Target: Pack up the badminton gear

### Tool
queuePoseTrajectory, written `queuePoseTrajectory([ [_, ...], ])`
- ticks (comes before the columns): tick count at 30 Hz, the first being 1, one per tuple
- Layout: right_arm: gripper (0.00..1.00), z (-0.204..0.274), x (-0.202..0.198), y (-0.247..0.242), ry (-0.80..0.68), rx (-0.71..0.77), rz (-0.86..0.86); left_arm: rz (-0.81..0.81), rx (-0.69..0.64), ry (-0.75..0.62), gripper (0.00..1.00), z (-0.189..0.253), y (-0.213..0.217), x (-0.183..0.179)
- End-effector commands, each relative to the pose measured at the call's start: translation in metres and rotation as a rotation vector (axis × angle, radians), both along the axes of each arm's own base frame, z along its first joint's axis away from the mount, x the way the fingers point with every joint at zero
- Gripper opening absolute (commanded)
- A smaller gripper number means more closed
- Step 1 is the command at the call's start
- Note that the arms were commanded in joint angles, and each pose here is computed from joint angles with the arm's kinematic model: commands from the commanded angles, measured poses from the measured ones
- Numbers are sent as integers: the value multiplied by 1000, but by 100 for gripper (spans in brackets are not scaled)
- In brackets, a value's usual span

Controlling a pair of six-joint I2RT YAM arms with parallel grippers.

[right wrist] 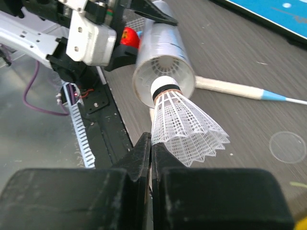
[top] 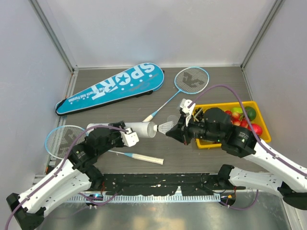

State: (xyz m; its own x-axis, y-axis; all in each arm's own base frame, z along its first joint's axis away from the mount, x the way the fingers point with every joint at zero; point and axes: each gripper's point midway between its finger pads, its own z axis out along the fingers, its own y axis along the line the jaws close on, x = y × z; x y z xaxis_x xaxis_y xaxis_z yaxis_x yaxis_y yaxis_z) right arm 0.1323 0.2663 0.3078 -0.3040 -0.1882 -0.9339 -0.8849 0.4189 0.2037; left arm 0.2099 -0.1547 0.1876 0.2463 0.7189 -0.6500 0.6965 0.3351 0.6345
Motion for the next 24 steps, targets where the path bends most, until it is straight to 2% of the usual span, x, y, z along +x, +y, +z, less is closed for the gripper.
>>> queuePoseTrajectory([
  [1, 5, 33, -5, 23, -32, 92, 40, -27, -79, -93, 0, 30, -11, 5],
  [9, 5, 15, -5, 56, -35, -10, 25, -34, -83, -110, 0, 29, -9, 2],
  [24, 5, 11, 6, 86, -61, -36, 25, -54, -120, -154, 0, 37, -10, -3],
])
